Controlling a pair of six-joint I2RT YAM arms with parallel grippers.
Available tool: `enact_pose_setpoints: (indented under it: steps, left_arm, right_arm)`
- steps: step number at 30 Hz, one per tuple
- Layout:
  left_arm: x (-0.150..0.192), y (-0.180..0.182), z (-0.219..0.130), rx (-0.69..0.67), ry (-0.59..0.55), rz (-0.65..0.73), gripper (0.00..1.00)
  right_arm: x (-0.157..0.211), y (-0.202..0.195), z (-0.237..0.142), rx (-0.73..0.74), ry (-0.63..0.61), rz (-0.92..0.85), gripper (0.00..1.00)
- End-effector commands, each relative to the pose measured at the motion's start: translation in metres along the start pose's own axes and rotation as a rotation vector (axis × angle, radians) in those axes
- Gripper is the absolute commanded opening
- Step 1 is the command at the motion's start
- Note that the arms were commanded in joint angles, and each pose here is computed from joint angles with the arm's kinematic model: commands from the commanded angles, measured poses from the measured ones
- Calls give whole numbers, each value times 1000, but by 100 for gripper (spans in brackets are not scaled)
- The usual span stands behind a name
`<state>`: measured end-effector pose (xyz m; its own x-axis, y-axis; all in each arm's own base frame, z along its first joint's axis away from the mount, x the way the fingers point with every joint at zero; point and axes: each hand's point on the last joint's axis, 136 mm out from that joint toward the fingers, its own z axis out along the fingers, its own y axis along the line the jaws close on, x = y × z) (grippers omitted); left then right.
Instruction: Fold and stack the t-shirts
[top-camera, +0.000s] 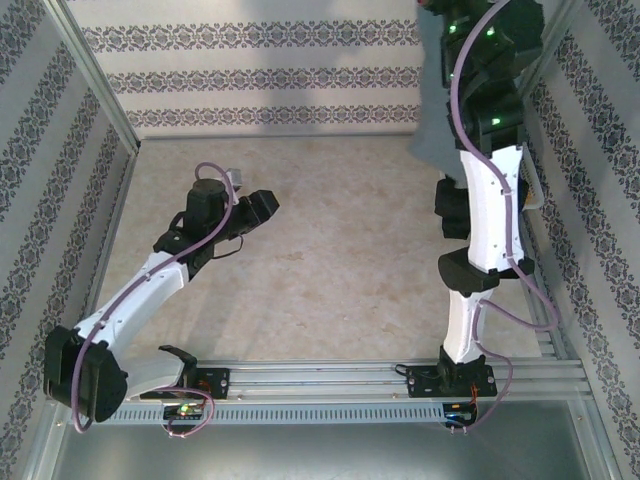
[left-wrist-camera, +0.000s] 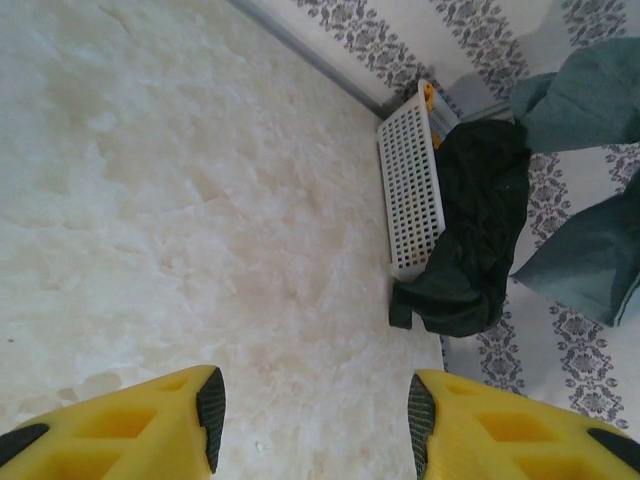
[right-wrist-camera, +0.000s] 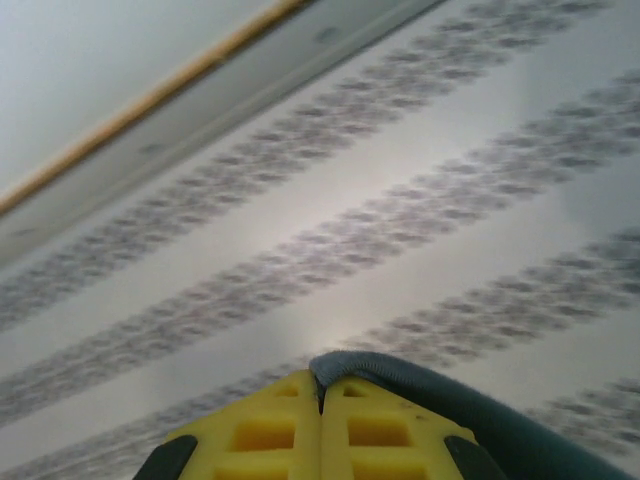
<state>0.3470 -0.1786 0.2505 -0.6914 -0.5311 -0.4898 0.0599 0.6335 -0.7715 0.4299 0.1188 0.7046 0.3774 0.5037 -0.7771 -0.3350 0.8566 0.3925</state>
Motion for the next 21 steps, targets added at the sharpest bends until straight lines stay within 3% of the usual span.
enact_pose_setpoints:
  steps: [1, 5, 8, 12, 16, 17, 19, 21]
  left_arm:
    - [-1, 18, -17, -89, -42, 13, 52]
    - [-8, 33, -41, -189, -118, 25, 53]
    - [-15, 49, -69, -300, -195, 30, 54]
    - [-24, 72, -123, -470, -336, 22, 56]
    - [-25, 82, -152, -544, -393, 45, 58]
    - [-22, 85, -152, -551, -381, 45, 59]
    - [-14, 90, -148, -558, -346, 27, 60]
    - [-5, 97, -140, -570, -301, -5, 61]
  right_arm:
    - [34, 56, 1, -215, 66, 41, 0]
    - [144, 128, -21, -385, 358, 94, 0]
    - [242, 149, -49, -368, 615, 110, 0]
    - [385, 135, -116, -310, 975, 123, 0]
    - [470, 109, -196, -288, 1286, 214, 0]
    - [482, 105, -216, -295, 1365, 235, 7]
    - [497, 92, -250, -290, 1498, 252, 38]
    - [501, 61, -274, -199, 1578, 224, 49]
